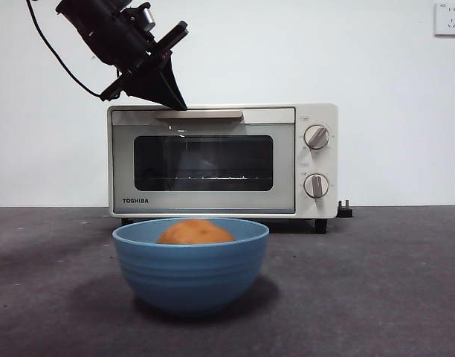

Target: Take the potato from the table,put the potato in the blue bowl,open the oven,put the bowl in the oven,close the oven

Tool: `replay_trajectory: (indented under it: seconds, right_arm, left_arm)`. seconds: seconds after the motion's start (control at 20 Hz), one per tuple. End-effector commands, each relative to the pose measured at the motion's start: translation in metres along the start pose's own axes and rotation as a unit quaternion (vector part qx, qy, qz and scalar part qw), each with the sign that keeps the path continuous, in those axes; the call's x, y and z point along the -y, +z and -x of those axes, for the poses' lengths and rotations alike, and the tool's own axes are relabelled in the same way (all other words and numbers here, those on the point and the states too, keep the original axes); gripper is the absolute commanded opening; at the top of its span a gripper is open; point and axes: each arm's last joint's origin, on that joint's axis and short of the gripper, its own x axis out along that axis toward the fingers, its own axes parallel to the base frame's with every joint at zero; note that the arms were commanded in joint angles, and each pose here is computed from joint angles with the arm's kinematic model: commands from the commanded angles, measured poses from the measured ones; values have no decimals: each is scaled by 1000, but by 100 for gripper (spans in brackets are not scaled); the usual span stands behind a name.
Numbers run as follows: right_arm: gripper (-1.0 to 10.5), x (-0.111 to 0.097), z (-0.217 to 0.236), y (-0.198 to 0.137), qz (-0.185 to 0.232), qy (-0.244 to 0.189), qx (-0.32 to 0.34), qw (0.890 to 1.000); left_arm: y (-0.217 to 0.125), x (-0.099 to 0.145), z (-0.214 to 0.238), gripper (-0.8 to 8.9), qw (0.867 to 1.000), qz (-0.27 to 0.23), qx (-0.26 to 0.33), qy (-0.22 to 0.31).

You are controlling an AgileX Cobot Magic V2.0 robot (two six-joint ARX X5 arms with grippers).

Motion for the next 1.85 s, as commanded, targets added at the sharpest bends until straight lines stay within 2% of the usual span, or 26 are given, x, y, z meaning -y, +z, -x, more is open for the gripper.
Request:
replay_trajectory:
  seconds: [0.05,0.25,0.35,0.45,0.75,0.95,1.4,1.6,1.85]
  right_arm:
    - [-5,-1,1,-2,-10,17,6,1000]
    - [-3,-3,8,-6,-10,18,20,1000]
    - [-3,-2,12,-9,-11,-19,26,999]
    - [-3,-1,17,-15,-17,-51,26,998]
    - [-3,-6,39,-37,-22,-51,49,997]
    - [-3,-9,55,-58,-30,-66,67,995]
    - [-3,-10,64,-72,-32,-81,77,993]
    - [-3,-10,64,-71,-32,-81,77,993]
    - [-3,-10,64,-70,-30,-79,83,993]
  left_arm:
    - [-8,-7,-16,-6,1000,6,-27,4]
    - [-15,-5,-18,-6,998,-3,-58,6]
    - [-20,-4,-18,-6,996,-7,-83,21]
    - [-26,-4,-19,-6,992,-29,-109,60]
    - [-35,4,-23,-6,981,-66,-146,106]
    - [-40,8,-27,-6,980,-70,-154,102]
    - [-36,19,-14,-6,983,-77,-135,102]
    - [-58,15,-14,-6,983,-67,-138,104]
    - [-94,15,7,-6,988,-58,-92,111]
